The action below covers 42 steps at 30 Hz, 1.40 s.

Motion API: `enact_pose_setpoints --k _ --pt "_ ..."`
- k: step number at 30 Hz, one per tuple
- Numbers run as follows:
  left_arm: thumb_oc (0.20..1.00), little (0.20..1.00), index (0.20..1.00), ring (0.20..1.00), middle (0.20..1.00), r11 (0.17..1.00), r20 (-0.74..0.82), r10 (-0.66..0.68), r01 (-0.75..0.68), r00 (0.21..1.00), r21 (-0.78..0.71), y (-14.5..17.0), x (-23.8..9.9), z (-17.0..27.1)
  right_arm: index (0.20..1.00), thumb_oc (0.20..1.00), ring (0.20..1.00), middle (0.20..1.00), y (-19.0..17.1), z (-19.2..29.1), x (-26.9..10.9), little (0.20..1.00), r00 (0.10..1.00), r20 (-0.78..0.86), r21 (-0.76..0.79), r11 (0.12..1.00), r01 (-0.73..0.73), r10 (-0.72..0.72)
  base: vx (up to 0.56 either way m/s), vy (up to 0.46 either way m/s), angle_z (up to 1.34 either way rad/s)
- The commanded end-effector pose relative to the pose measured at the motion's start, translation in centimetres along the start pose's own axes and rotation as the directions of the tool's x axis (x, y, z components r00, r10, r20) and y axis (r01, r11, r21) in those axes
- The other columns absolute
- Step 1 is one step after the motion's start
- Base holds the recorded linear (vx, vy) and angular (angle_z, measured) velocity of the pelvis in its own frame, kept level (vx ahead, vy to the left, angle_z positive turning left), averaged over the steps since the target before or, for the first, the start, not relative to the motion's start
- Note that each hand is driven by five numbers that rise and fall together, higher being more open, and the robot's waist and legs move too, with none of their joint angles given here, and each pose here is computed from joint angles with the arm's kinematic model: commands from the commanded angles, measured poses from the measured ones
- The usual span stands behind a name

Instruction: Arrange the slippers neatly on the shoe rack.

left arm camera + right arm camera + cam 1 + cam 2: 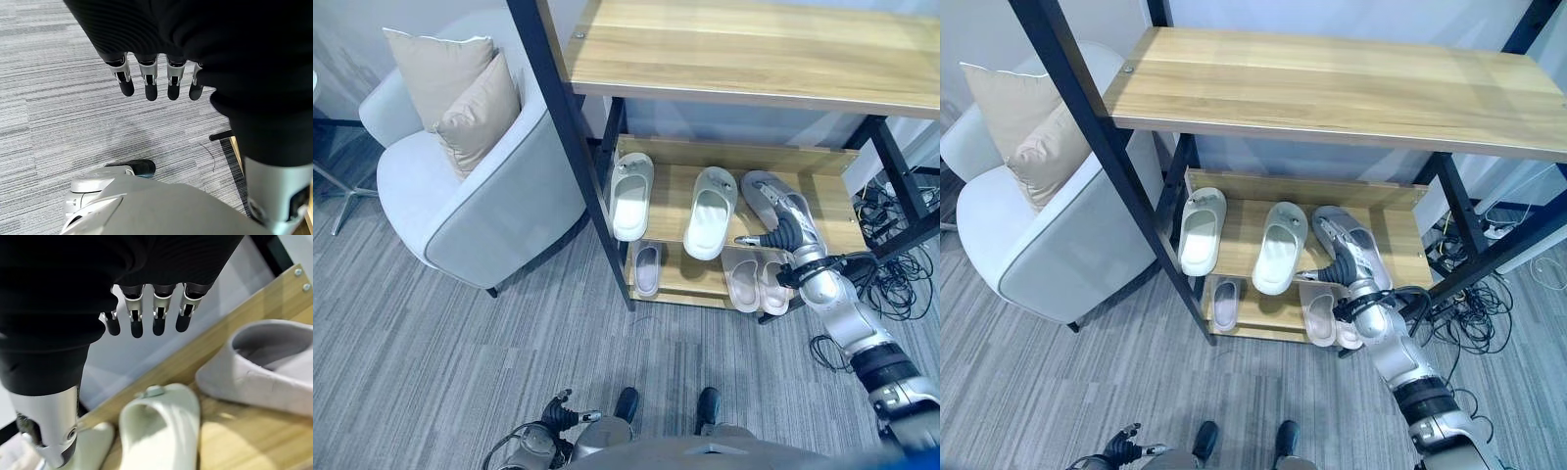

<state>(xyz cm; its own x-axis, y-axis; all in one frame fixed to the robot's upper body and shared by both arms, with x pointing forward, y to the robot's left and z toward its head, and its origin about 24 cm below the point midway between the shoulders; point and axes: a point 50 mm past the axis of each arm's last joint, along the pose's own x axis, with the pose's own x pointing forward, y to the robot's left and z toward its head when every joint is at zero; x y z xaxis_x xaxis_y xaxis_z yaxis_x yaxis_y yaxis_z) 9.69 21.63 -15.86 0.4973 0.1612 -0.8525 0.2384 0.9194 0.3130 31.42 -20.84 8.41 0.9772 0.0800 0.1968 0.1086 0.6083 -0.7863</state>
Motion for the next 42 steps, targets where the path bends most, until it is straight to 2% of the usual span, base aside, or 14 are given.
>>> enact_pose_setpoints --k 1,4,6,16,22,29,33,34,35,37,42 --pt "1.0 1.0 1.0 1.0 1.0 0.997 0.016 -0.01 0.008 1.0 0.072 -0.5 0.2 0.7 1.0 1.0 1.0 1.0 -2.5 1.8 1.3 1.0 0.984 0.091 -0.026 0.988 0.153 -0.151 0.02 -0.005 0.08" --pt "1.0 1.0 1.0 1.0 1.0 0.993 0.054 -0.009 0.003 0.999 0.121 -0.3 0.3 1.2 1.0 1.0 1.0 1.0 -3.4 1.8 2.0 1.0 0.974 0.091 -0.054 0.976 0.212 -0.207 0.02 0.004 0.14" --pt "1.0 1.0 1.0 1.0 1.0 0.996 0.065 0.022 -0.028 0.998 0.09 0.4 0.4 1.6 1.0 1.0 1.0 1.0 -3.7 1.8 2.5 1.0 0.972 0.07 -0.036 0.973 0.229 -0.226 0.0 0.0 0.0" --pt "1.0 1.0 1.0 1.0 1.0 0.997 0.081 0.035 -0.04 0.996 0.061 0.4 0.5 2.2 1.0 1.0 1.0 1.0 -3.7 1.5 4.0 1.0 0.975 0.026 -0.031 0.974 0.223 -0.222 0.01 0.01 0.08" --pt "1.0 1.0 1.0 1.0 1.0 0.997 0.138 0.038 -0.046 0.99 0.055 0.4 0.8 3.9 1.0 1.0 1.0 1.0 -6.0 1.9 5.9 1.0 0.966 0.042 -0.126 0.958 0.257 -0.254 -0.01 0.027 0.06" --pt "1.0 1.0 1.0 1.0 1.0 0.996 0.169 0.06 -0.07 0.984 0.051 1.1 1.0 4.9 1.0 1.0 1.0 1.0 -7.3 0.9 7.1 1.0 0.956 -0.043 -0.151 0.948 0.281 -0.29 0.0 0.021 0.06" --pt "1.0 1.0 1.0 1.0 1.0 0.997 0.179 0.073 -0.074 0.981 0.0 1.3 1.0 5.1 1.0 1.0 1.0 1.0 -7.2 -0.1 7.0 1.0 0.952 -0.1 -0.123 0.953 0.278 -0.291 -0.01 -0.003 0.11" --pt "1.0 1.0 1.0 1.0 1.0 0.998 0.187 0.064 -0.065 0.98 0.0 1.1 1.0 5.3 0.533 0.533 0.533 0.533 -7.3 -0.2 7.2 0.533 0.952 -0.113 -0.138 0.954 0.267 -0.283 -0.01 -0.006 0.06" --pt "1.0 1.0 1.0 1.0 1.0 0.998 0.187 0.064 -0.065 0.98 0.0 1.1 1.0 5.3 0.511 0.511 0.511 0.511 -7.3 -0.2 7.3 0.511 0.953 -0.113 -0.138 0.954 0.267 -0.283 -0.02 -0.009 0.05" --pt "1.0 1.0 1.0 1.0 1.0 0.998 0.189 0.057 -0.057 0.98 -0.005 0.8 1.0 5.4 0.2 0.2 0.2 0.2 -7.2 -0.2 7.5 0.2 0.955 -0.117 -0.144 0.956 0.255 -0.273 0.0 0.0 0.0" --pt "1.0 1.0 1.0 1.0 1.0 0.999 0.186 0.048 -0.051 0.981 0.008 0.5 0.9 5.2 0.2 0.2 0.2 0.2 -7.3 -0.1 7.6 0.2 0.955 -0.112 -0.161 0.953 0.257 -0.276 0.0 0.0 0.0"
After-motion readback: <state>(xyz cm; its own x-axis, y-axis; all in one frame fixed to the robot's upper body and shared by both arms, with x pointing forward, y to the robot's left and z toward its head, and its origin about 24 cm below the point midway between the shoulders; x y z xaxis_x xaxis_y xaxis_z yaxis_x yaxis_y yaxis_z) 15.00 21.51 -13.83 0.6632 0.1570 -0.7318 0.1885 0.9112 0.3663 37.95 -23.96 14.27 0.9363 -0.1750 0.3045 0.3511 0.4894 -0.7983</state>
